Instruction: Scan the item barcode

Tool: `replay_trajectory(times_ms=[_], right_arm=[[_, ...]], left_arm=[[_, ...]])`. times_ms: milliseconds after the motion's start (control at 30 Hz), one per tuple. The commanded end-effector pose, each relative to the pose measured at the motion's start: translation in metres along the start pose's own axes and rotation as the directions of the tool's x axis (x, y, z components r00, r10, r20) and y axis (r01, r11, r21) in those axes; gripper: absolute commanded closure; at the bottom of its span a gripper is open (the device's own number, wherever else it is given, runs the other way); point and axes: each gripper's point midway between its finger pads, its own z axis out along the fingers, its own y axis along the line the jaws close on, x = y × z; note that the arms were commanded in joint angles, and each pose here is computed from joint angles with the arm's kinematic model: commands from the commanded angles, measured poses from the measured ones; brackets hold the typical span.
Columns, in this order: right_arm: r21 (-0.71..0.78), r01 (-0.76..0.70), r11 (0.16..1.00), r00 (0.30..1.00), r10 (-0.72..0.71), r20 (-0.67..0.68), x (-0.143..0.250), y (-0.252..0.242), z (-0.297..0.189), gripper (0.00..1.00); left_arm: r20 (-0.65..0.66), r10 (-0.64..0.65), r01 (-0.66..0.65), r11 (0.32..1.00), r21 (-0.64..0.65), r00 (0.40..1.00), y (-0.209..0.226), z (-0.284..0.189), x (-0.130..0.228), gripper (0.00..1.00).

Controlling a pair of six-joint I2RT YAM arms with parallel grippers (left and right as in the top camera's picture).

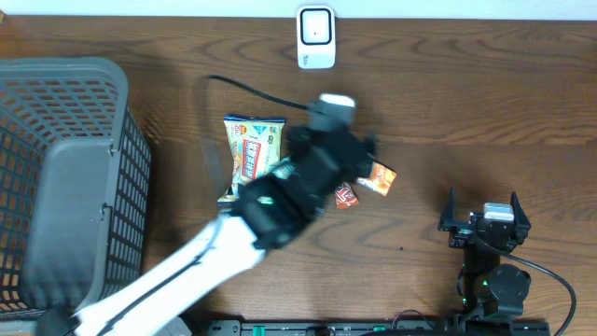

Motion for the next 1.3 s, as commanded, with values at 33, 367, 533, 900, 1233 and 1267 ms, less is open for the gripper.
replay_trajectory(times_ms=[33, 367, 533, 900, 1233, 1267], right_arm=[[0.011, 0.007, 1.000, 1.000, -0.007, -0.002, 0.001, -0.002, 0.000, 0.01], [0.011, 0.006, 1.000, 1.000, -0.006, -0.002, 0.001, -0.002, 0.000, 0.01], [0.011, 0.007, 1.000, 1.000, -0.007, -0.002, 0.001, -0.002, 0.000, 0.01], [0.011, 0.007, 1.000, 1.000, -0.007, -0.002, 0.001, -0.002, 0.000, 0.01], [0.011, 0.007, 1.000, 1.000, -0.007, -0.002, 0.001, -0.002, 0.000, 0.01], [0.011, 0.007, 1.000, 1.000, -0.007, -0.002, 0.001, -0.002, 0.000, 0.01]], left_arm=[[0.115, -0.068, 0.082, 0.990, -0.119, 0.991, 0.067, -0.031, -0.052, 0.02], [0.098, -0.187, 0.205, 0.956, -0.212, 0.977, 0.149, -0.037, -0.064, 0.02], [0.143, -0.223, 0.255, 0.928, -0.274, 0.964, 0.182, -0.043, -0.073, 0.02], [0.387, -0.062, 0.177, 0.946, -0.271, 0.920, 0.198, -0.112, -0.137, 0.02], [0.730, 0.139, 0.088, 0.960, -0.264, 0.669, 0.173, -0.240, -0.209, 0.02], [0.740, 0.159, 0.077, 0.959, -0.274, 0.654, 0.172, -0.249, -0.211, 0.02]])
